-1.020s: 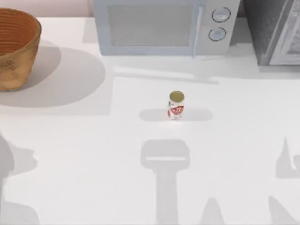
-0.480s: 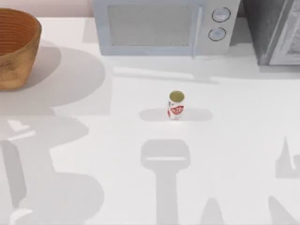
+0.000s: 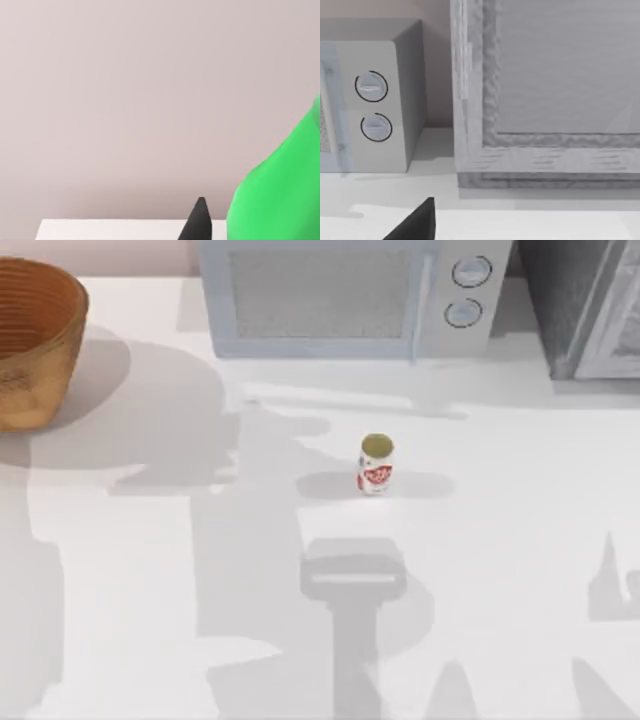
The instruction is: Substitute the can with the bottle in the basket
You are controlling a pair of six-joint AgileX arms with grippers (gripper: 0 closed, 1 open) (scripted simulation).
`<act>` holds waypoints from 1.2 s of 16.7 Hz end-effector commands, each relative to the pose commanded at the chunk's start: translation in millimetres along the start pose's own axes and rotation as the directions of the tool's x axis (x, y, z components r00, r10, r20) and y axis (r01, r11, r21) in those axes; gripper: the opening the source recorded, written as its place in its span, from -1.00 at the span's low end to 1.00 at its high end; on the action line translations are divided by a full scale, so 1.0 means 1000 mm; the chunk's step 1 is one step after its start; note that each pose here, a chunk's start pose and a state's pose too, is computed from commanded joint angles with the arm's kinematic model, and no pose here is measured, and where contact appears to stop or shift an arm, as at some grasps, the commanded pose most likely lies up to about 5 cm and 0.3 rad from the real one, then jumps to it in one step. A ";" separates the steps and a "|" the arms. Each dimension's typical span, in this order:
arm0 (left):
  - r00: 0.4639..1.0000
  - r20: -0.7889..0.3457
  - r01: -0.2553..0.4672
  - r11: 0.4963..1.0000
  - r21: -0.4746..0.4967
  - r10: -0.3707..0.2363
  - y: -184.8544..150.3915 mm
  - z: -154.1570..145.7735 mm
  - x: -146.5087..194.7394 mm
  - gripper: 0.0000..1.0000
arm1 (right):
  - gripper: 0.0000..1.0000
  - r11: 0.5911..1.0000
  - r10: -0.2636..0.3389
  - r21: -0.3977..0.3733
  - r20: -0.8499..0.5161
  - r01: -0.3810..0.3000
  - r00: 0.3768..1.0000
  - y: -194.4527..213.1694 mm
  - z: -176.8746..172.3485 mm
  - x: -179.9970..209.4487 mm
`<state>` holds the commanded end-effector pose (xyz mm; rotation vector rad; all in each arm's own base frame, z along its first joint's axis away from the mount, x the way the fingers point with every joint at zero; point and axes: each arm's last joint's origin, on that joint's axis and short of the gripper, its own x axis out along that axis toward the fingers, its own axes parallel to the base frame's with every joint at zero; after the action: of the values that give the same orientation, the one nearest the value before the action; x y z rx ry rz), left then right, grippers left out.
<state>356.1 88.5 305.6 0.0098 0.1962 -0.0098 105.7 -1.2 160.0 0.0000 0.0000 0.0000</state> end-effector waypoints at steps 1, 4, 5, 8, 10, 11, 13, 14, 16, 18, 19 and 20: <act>1.000 -0.002 0.006 1.000 0.000 -0.006 -0.001 0.000 0.001 -1.00 | 1.00 1.000 0.000 0.000 0.000 0.000 1.000 0.000 0.000 0.000; 1.000 -0.002 0.006 1.000 0.000 -0.006 -0.001 0.000 0.001 -1.00 | 1.00 1.000 0.000 0.000 0.000 0.000 1.000 0.000 0.000 0.000; 1.000 -0.004 0.002 1.000 0.000 -0.002 0.000 -0.001 0.000 -1.00 | 1.00 1.000 0.000 0.000 0.000 0.000 1.000 0.000 0.000 0.000; 1.000 0.007 0.000 1.000 0.001 0.000 0.000 -0.003 0.012 -1.00 | 1.00 1.000 0.000 0.000 0.000 0.000 1.000 0.000 0.000 0.000; 1.000 -0.009 0.000 1.000 -0.003 0.000 0.001 -0.015 0.029 -1.00 | 1.00 1.000 0.000 0.000 0.000 0.000 1.000 0.000 0.000 0.000; 1.000 -0.016 0.001 1.000 -0.004 -0.001 0.001 -0.022 0.038 -1.00 | 1.00 1.000 0.000 0.000 0.000 0.000 1.000 0.000 0.000 0.000; 1.000 -0.010 0.004 1.000 -0.001 -0.004 0.000 -0.029 0.051 -1.00 | 1.00 1.000 0.000 0.000 0.000 0.000 1.000 0.000 0.000 0.000; 1.000 -0.004 0.005 1.000 -0.001 -0.005 -0.001 -0.031 0.056 -1.00 | 1.00 1.000 0.000 0.000 0.000 0.000 1.000 0.000 0.000 0.000; 1.000 -0.002 0.006 1.000 0.000 -0.006 -0.002 -0.031 0.057 -1.00 | 1.00 1.000 0.000 0.000 0.000 0.000 1.000 0.000 0.000 0.000; 1.000 -0.002 0.006 1.000 0.000 -0.006 -0.002 -0.031 0.057 -1.00 | 1.00 1.000 0.000 0.000 0.000 0.000 1.000 0.000 0.000 0.000; 1.000 -0.002 0.006 1.000 0.000 -0.006 -0.002 -0.031 0.057 -0.85 | 1.00 1.000 0.000 0.000 0.000 0.000 1.000 0.000 0.000 0.000; 1.000 -0.002 0.006 1.000 0.000 -0.006 -0.002 -0.031 0.057 -0.70 | 1.00 1.000 0.000 0.000 0.000 0.000 1.000 0.000 0.000 0.000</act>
<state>406.3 86.7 263.8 0.0089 0.1980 -0.0155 105.7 -1.2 160.0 0.0000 0.0000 0.0000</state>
